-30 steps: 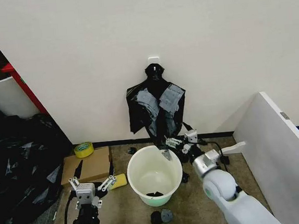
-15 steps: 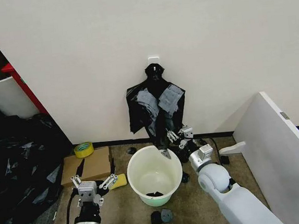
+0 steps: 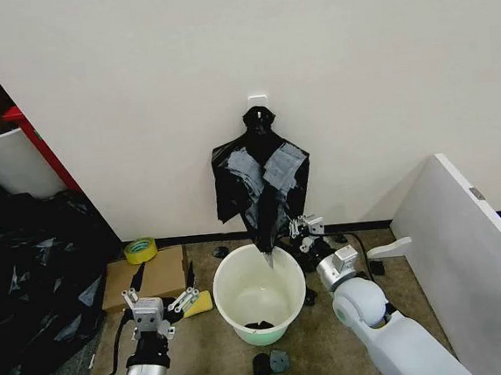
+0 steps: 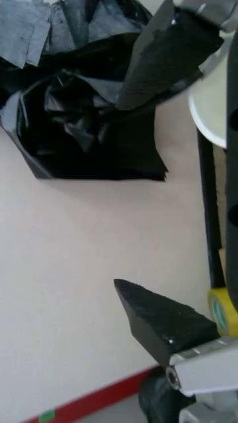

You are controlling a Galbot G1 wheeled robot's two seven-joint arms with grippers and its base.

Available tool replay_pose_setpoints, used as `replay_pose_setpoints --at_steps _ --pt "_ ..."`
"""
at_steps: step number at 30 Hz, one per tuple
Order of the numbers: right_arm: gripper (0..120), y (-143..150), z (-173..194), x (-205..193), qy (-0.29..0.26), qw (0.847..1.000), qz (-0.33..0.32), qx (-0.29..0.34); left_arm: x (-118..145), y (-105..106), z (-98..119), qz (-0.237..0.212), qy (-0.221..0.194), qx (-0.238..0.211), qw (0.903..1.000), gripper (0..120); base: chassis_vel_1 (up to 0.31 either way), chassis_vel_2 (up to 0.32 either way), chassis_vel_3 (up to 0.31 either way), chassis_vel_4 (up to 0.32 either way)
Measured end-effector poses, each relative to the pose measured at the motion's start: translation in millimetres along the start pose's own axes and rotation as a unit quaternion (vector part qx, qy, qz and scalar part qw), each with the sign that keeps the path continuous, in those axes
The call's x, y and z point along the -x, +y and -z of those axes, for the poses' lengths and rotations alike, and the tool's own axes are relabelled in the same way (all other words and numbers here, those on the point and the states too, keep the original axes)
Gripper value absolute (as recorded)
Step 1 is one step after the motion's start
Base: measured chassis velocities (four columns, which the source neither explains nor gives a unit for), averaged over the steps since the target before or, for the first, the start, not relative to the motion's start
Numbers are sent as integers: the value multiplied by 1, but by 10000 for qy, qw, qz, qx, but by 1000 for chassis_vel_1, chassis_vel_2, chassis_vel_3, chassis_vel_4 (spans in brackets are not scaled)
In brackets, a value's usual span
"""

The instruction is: Place the garbage bag over the trash bin.

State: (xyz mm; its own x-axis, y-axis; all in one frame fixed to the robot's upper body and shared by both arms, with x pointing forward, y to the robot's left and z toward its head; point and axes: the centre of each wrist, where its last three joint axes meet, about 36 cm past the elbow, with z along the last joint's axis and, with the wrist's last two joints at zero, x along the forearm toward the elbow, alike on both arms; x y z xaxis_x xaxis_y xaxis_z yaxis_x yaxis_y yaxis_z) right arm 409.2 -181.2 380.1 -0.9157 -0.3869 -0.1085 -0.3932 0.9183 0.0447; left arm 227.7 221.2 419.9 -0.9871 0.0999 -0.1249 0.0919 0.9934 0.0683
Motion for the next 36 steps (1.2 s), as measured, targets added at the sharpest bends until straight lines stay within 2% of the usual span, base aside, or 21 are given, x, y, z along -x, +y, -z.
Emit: replay_pose_setpoints --at_steps 7,13,20,24,29,36 --pt "0 6 20 -25 -224 9995 196 97 29 13 13 -695 -114 -179 9974 100 0 0 0 0" --pt "0 12 32 -25 -397 9985 377 97 72 31 5 -1448 -246 271 9888 100 0 0 0 0" --pt "0 21 33 -14 -435 9974 556 165 99 45 -9 -1597 -233 649 9848 100 0 0 0 0" --pt "0 23 32 -15 -417 9974 556 183 112 41 -17 -1842 -223 736 9799 100 0 0 0 0" --pt "0 23 33 -17 -417 9976 524 193 124 25 -28 -2085 -259 686 9753 100 0 0 0 0" --pt "0 22 33 -21 -412 9979 467 186 159 6 -33 -2068 -352 789 9745 100 0 0 0 0"
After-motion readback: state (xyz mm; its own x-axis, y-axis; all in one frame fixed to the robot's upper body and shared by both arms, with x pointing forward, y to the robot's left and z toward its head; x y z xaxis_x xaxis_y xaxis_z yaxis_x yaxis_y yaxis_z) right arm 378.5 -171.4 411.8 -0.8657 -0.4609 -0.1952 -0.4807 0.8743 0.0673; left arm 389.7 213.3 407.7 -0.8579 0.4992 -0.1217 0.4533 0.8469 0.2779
